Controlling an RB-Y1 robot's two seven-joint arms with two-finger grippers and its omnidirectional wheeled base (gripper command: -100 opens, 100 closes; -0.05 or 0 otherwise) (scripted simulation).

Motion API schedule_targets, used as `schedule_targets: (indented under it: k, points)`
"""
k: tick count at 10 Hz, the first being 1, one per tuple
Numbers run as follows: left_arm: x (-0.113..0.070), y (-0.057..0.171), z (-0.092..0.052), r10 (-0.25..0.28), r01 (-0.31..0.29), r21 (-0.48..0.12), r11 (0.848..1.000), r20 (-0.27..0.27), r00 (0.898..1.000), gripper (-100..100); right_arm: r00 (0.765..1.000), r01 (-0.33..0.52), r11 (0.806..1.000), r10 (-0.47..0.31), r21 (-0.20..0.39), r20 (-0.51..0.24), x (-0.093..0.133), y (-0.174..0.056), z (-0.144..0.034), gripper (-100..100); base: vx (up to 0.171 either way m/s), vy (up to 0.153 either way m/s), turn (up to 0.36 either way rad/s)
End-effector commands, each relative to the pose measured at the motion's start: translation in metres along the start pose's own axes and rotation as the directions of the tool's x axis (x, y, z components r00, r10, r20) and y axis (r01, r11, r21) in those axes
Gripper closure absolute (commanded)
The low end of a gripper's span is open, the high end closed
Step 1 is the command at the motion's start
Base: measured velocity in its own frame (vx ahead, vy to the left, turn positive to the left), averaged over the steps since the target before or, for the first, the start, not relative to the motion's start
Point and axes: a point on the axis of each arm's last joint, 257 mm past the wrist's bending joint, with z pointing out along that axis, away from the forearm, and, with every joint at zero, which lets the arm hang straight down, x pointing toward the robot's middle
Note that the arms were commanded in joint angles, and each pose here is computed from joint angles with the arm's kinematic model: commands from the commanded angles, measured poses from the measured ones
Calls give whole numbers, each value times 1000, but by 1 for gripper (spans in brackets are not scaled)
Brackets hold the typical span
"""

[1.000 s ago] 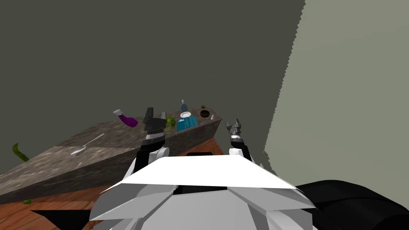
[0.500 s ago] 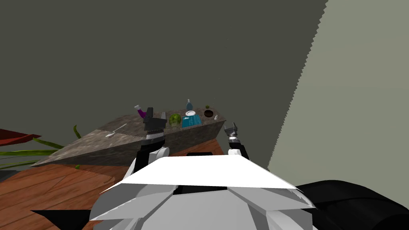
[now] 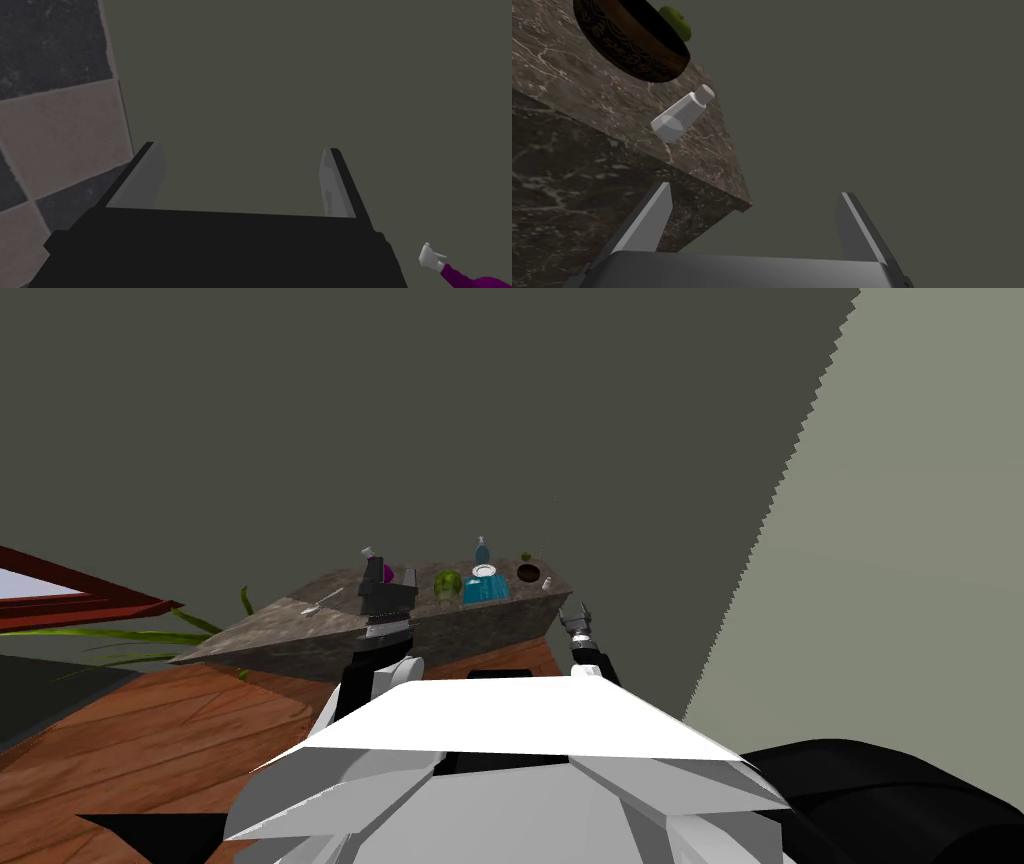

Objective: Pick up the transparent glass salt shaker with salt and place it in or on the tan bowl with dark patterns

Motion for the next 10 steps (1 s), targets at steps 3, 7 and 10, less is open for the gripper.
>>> schedule_targets:
  k: [3, 7, 10]
  points:
    - [0, 0, 0, 0, 0, 0, 1000, 0, 1000, 0, 987, -143, 989, 141, 27, 72, -28, -18, -1, -100, -8, -7, 157]
    - [0, 0, 0, 0, 0, 0, 1000, 0, 1000, 0, 958, -263, 965, 258, 20, 128, -50, -27, -3, -100, 8, -7, 128]
    - [0, 0, 0, 0, 0, 0, 1000, 0, 1000, 0, 920, -356, 934, 351, -2, 172, -69, -32, -4, -100, 17, -11, 94]
